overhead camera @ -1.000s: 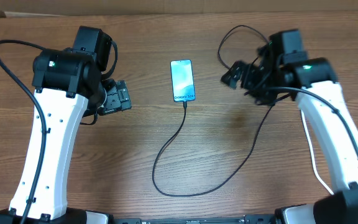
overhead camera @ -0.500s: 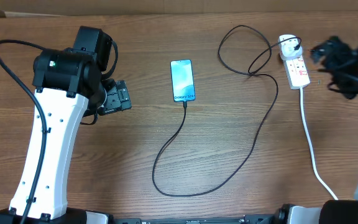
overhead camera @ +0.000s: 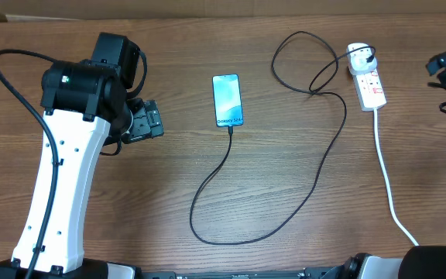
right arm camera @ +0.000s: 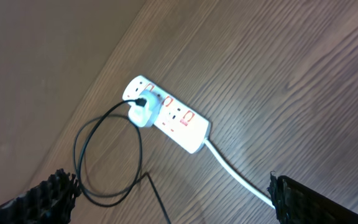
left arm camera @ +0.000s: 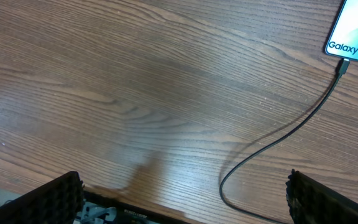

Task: Plug charger to phone and switch on socket
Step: 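Move the right gripper toward the white power strip's switches, then lower the right gripper onto the orange switch beside the charger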

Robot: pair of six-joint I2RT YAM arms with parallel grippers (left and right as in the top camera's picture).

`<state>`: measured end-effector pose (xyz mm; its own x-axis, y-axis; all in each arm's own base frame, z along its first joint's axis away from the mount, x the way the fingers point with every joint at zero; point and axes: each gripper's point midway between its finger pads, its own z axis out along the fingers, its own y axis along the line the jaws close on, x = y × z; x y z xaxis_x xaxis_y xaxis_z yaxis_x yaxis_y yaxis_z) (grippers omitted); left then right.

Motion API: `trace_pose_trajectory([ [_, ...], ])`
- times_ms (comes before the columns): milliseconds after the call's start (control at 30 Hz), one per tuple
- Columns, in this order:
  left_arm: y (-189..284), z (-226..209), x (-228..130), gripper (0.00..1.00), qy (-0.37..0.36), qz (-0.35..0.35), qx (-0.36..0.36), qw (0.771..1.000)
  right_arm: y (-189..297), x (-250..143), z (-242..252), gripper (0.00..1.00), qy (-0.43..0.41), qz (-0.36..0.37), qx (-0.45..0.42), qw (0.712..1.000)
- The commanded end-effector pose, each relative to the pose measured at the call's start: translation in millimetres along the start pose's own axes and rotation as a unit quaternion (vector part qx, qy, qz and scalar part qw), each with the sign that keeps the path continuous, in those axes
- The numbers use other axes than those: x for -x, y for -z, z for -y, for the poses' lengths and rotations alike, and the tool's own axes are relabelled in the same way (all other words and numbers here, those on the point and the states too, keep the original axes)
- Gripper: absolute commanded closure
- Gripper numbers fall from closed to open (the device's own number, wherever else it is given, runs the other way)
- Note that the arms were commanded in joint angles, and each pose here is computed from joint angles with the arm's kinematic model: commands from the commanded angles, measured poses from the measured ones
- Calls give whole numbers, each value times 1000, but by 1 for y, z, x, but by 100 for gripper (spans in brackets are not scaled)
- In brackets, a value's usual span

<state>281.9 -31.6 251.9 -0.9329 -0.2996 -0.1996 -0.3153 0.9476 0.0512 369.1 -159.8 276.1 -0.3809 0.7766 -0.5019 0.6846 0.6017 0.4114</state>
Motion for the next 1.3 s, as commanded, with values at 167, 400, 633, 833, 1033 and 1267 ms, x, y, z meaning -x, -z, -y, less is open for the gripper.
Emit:
trace_pose_trajectory([
  [167,-3,-2,1,0,10,-2,9,1000,4,15,3,0,-7,27,0,1000],
  [400,-3,-2,1,0,11,-2,9,1000,3,16,2,0,-6,29,1,1000],
  [633,-3,-2,1,0,11,-2,9,1000,-16,28,6,0,-9,43,-13,999],
  [833,-3,-2,1,0,10,-2,9,1000,-66,28,-8,0,10,12,25,1000],
  [1033,-3,-2,1,0,11,-2,9,1000,-114,8,-28,0,96,-38,83,991],
  [1267,-3,-2,1,0,11,-2,9,1000,-164,3,-21,0,108,-37,53,992],
])
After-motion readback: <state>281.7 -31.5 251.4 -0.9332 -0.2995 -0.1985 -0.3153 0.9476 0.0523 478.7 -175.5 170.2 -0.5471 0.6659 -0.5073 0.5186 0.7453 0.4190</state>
